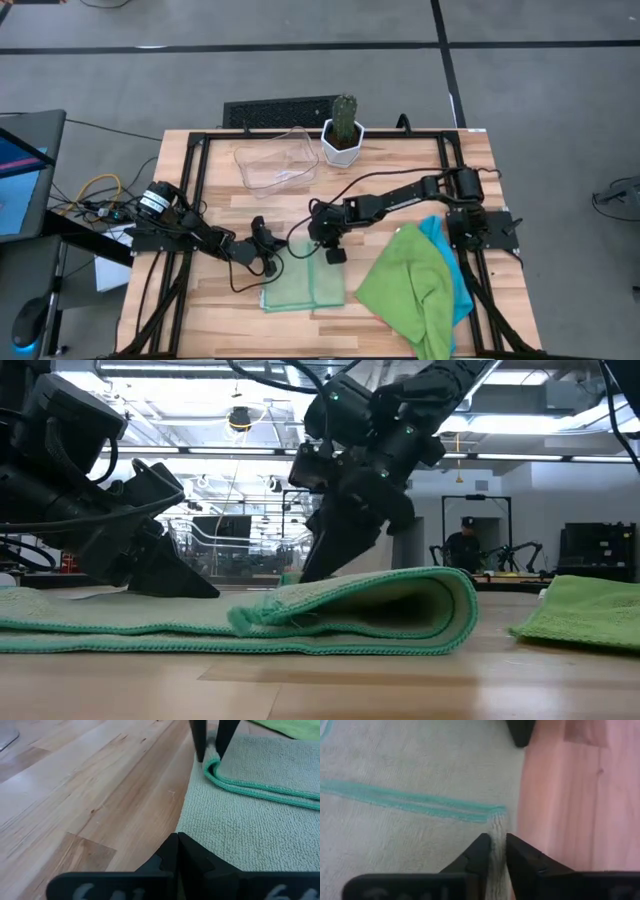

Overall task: Fold microfiber towels
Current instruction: Fold the light green microfiber towel

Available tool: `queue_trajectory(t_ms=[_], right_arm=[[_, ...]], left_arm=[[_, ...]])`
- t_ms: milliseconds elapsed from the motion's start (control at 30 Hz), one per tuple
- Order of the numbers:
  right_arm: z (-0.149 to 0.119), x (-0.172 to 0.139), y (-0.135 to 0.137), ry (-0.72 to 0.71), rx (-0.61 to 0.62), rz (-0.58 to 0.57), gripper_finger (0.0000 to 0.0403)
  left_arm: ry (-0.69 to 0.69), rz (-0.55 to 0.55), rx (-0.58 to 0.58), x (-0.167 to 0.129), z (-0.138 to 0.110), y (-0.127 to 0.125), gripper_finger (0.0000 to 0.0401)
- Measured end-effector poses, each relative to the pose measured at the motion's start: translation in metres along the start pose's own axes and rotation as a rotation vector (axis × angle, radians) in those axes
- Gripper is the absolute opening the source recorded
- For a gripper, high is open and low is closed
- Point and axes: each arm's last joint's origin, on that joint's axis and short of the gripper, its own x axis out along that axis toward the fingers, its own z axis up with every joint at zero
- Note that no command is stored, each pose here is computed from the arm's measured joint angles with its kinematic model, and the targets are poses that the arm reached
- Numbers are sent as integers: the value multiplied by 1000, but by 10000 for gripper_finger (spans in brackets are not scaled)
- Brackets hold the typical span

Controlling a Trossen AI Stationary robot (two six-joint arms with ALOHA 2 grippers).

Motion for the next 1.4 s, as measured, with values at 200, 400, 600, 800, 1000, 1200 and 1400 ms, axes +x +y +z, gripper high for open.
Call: queue_trajectory(t_ms=[200, 400, 600, 800, 1000, 1200, 1400], right_arm=[[18, -34, -5, -112, 48, -6, 135], [16, -61, 12, -241, 95, 2, 141], [-33, -39, 42, -468, 176, -105, 115], [-56, -9, 46, -512, 225, -165, 92], [-64, 19, 35, -454, 256, -179, 78], [-64, 30, 27, -443, 266, -181, 74], [-46, 9, 30, -518, 234, -178, 74]], left_arm=[[0, 1, 0, 0, 0, 0, 0], [0, 1, 0, 0, 0, 0, 0], [-1, 4, 2, 0, 0, 0, 0], [-2, 6, 1, 0, 0, 0, 0], [-3, 6, -3, 0, 0, 0, 0], [-3, 6, -4, 1, 1, -1, 0], [-3, 6, -1, 1, 1, -1, 0]])
